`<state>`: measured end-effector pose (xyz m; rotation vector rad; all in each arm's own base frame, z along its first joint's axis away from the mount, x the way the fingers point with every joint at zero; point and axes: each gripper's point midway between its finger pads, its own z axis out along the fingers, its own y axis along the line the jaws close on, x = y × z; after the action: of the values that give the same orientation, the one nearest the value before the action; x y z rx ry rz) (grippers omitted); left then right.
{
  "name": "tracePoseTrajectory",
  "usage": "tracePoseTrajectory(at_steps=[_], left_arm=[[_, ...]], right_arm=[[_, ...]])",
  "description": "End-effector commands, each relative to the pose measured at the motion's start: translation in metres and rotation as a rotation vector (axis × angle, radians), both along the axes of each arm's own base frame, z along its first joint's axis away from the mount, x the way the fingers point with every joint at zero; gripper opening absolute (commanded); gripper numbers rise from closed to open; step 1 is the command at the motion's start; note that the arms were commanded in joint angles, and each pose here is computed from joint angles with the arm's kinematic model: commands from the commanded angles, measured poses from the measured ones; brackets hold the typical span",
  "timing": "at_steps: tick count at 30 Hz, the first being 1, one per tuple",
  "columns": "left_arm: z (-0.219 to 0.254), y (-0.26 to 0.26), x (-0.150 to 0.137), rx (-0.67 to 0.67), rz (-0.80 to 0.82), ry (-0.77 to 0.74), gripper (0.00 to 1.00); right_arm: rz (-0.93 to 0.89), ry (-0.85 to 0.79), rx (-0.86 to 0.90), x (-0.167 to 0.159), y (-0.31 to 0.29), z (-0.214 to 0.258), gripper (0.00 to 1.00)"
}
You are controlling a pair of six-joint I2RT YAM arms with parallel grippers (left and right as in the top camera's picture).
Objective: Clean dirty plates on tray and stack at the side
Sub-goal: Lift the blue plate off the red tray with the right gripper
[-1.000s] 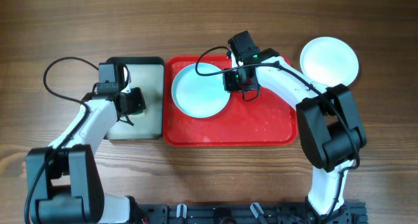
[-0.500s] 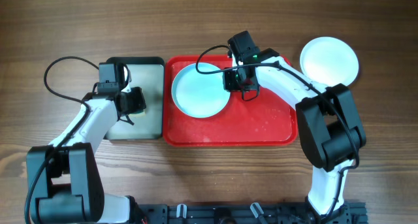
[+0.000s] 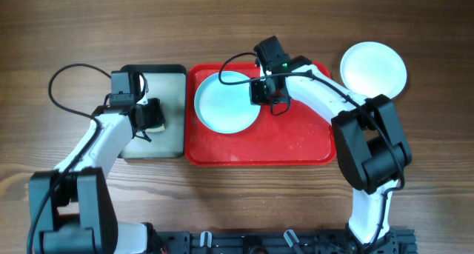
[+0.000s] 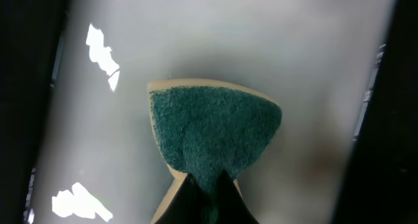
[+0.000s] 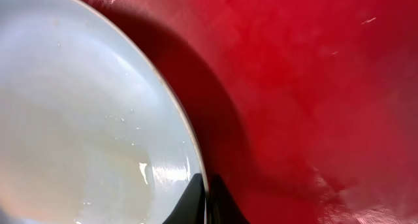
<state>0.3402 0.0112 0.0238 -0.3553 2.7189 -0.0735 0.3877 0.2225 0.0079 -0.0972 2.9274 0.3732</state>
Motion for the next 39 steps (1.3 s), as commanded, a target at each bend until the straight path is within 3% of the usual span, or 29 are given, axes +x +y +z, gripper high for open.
tracePoseTrajectory(at_steps=[1, 6, 13, 20, 25, 29, 39], left_arm=[[0.018, -0.002, 0.004, -0.005, -0.018, -0.057, 0.06], [0.016, 0.015, -0.001, 0.062, 0.07, -0.035, 0.06], [0.014, 0.01, -0.006, 0.034, 0.057, -0.015, 0.05], [0.014, 0.01, -0.006, 0.033, 0.057, -0.013, 0.06], [0.014, 0.01, -0.006, 0.033, 0.057, -0.013, 0.06], [0.014, 0.01, -0.006, 0.033, 0.057, -0.013, 0.07], [0.014, 0.01, -0.006, 0.033, 0.057, -0.013, 0.07]], right_arm=[[-0.051, -0.178, -0.046, 0.035, -0.011, 0.067, 0.04], [-0.078, -0.392, 0.042, 0.05, -0.008, 0.161, 0.04], [-0.04, -0.46, 0.047, 0.062, 0.029, 0.147, 0.04], [0.04, -0.597, -0.026, 0.055, 0.102, 0.119, 0.04], [0.209, -0.779, -0.067, 0.044, 0.145, 0.144, 0.04], [0.436, -0.97, -0.26, 0.031, 0.172, 0.167, 0.04], [0.69, -1.181, -0.487, 0.03, 0.19, 0.2, 0.04]])
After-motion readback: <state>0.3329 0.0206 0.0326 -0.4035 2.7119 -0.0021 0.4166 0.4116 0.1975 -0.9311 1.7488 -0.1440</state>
